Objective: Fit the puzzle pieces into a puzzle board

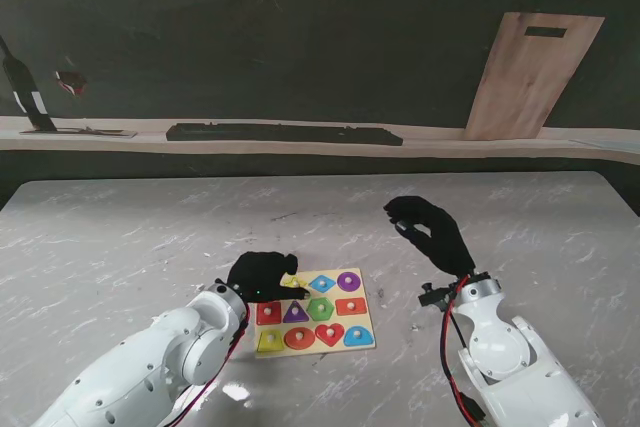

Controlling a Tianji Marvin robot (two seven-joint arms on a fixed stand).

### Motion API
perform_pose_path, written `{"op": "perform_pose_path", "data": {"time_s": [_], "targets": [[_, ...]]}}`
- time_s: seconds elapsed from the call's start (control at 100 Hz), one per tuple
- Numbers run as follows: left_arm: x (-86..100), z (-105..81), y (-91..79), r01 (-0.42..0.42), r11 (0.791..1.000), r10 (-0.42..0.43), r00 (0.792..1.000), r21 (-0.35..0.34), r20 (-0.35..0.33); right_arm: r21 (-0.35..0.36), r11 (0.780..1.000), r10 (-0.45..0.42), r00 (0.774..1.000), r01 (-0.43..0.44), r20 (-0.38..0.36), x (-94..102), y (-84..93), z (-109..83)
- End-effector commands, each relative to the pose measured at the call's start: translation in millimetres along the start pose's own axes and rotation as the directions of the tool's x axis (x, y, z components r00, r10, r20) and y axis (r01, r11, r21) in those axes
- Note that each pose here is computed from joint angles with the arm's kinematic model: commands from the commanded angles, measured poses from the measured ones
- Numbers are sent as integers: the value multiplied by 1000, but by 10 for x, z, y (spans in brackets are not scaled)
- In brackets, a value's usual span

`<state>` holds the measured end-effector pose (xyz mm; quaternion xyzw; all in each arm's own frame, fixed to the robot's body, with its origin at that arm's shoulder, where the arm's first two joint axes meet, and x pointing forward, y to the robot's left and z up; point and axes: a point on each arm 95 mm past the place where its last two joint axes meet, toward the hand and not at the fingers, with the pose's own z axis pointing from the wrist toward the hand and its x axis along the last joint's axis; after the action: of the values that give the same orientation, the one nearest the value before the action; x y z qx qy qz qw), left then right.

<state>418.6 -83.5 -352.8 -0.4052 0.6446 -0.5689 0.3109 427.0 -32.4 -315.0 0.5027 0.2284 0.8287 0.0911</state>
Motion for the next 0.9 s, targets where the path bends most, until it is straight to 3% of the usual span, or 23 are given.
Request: {"op": "perform_pose_path", "data": {"time_s": [0.0,0.2,0.48,0.71,0.89], "targets": [[31,-24,-85,32,999,-32,999,44,-13,12,1000,6,1000,-6,-1,3,-51,-29],[-40,-140,-272,142,974,-144,990,176,-6,25,1000,4,1000,-4,-6,26,-85,-38],[-116,-296,-404,385,877,-383,921,289,-67,32,999,-5,1000,6,-23,109,-141,-96],[-152,-383,-476,595,745,-572,802,302,-170,29,999,-26,999,27,-25,164,-151,-174],[-165,-428,-473,682,670,-642,730,292,-234,16,999,-52,998,52,-35,189,-128,-217]]}}
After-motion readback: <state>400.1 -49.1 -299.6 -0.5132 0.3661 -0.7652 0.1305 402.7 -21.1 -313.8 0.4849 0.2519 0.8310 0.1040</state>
